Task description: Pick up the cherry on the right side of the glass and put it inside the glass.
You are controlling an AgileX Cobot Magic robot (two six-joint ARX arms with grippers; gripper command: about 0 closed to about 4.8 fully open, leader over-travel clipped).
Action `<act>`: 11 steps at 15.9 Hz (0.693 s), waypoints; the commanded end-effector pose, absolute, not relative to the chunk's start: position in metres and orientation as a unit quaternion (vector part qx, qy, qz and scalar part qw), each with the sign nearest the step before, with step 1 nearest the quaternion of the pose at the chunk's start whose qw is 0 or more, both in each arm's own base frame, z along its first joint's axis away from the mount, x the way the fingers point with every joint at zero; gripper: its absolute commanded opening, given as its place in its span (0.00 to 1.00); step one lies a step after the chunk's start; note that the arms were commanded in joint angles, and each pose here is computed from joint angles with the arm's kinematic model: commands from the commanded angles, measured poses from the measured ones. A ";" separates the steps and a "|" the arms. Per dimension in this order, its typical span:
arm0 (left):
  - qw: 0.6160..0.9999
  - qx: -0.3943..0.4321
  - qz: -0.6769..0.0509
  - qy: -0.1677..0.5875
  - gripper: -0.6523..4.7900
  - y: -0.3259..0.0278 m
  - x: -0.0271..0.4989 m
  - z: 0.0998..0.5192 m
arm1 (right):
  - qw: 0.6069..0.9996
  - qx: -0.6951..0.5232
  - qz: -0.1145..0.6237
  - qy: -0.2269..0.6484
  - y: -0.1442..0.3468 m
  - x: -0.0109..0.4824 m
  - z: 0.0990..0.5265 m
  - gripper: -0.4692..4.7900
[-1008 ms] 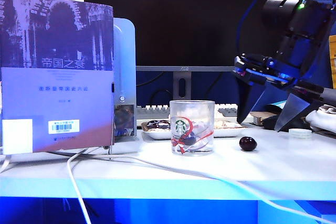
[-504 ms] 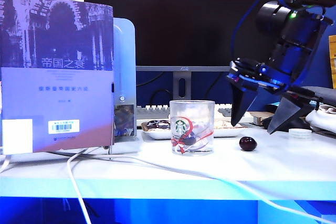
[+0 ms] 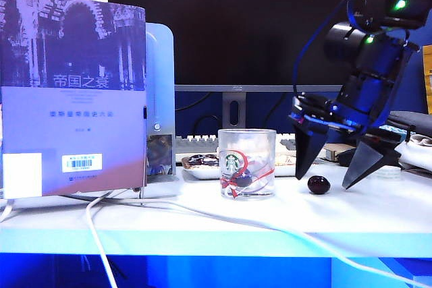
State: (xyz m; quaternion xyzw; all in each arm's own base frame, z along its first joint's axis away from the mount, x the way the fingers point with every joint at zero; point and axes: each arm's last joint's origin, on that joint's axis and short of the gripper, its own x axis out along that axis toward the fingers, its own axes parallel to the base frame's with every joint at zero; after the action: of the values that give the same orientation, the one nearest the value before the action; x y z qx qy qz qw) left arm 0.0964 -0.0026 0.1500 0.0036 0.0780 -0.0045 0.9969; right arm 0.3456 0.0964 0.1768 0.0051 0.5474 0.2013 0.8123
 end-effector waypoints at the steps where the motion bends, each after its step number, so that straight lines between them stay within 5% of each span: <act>1: 0.997 0.002 -0.006 0.083 0.22 -0.003 0.096 0.149 | 0.815 0.003 0.199 0.544 0.098 0.349 0.174 0.99; 3: 0.997 0.002 -0.006 0.083 0.22 -0.003 0.096 0.149 | 0.813 0.003 0.199 0.547 0.098 0.350 0.173 0.96; 5: 0.997 0.002 -0.006 0.083 0.22 -0.003 0.096 0.149 | 0.814 0.001 0.195 0.547 0.098 0.351 0.173 0.68; 11: 0.997 0.002 -0.006 0.083 0.22 -0.003 0.096 0.149 | 0.816 0.000 0.195 0.545 0.098 0.351 0.174 0.46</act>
State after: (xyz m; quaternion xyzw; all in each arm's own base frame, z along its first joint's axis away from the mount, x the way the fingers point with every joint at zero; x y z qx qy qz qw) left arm 0.0964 -0.0026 0.1500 0.0036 0.0780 -0.0045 0.9969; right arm 0.3508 0.0974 0.1717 0.0005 0.5498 0.1944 0.8123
